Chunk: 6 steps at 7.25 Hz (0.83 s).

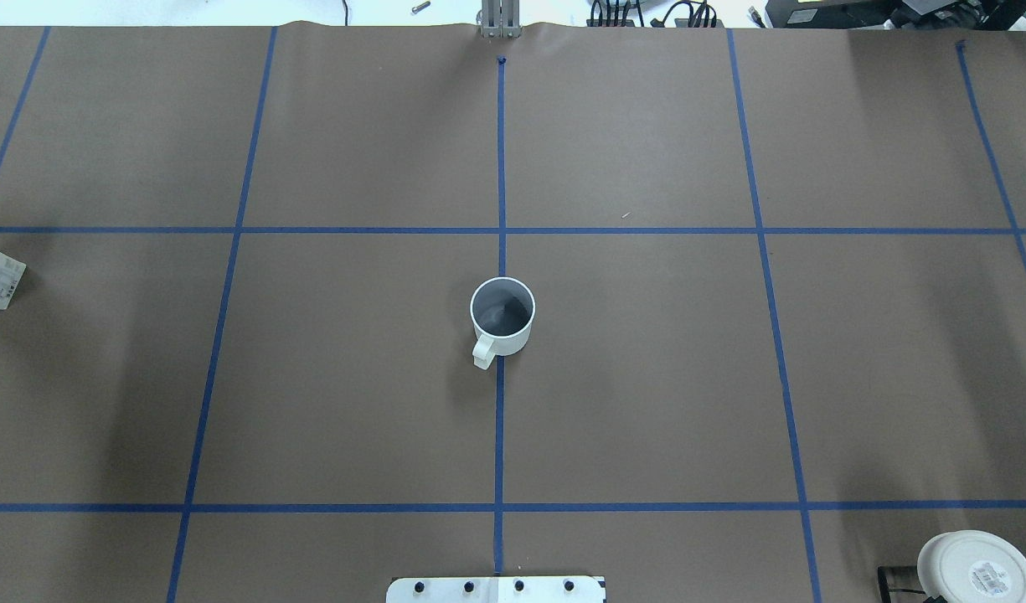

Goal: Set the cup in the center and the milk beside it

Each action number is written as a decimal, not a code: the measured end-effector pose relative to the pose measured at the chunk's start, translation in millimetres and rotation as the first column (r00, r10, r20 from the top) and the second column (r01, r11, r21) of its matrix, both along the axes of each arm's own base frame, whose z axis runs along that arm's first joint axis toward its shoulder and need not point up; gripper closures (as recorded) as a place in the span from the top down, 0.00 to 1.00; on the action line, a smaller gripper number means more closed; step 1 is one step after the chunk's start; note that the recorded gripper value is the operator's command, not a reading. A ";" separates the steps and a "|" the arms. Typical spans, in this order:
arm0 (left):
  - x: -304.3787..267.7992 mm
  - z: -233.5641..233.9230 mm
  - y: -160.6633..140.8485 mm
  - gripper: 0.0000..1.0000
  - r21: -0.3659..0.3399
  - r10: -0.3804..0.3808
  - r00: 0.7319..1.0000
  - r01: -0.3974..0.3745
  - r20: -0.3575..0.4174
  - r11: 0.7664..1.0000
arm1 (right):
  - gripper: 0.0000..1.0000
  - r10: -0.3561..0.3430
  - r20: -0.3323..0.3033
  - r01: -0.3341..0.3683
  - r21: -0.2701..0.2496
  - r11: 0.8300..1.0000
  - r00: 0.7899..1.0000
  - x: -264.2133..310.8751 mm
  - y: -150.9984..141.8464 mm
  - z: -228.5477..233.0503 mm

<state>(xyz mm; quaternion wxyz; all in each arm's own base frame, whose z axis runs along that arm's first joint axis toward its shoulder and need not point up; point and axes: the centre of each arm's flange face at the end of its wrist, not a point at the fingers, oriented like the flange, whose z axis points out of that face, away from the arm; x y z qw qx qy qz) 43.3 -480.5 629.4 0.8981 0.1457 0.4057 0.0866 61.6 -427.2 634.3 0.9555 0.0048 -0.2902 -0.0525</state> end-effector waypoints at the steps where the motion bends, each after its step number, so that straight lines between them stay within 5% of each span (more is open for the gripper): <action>1: 0.4 -0.4 -1.5 0.00 0.001 0.000 1.000 0.000 0.000 1.000 | 1.00 -0.001 0.000 0.001 0.001 1.000 1.000 -0.4 -0.3 -0.2; 6: 4.3 -32.3 -17.5 0.00 0.034 -0.005 1.000 0.006 -0.019 0.999 | 1.00 -0.006 0.000 0.006 0.003 1.000 1.000 -2.5 -1.2 -0.8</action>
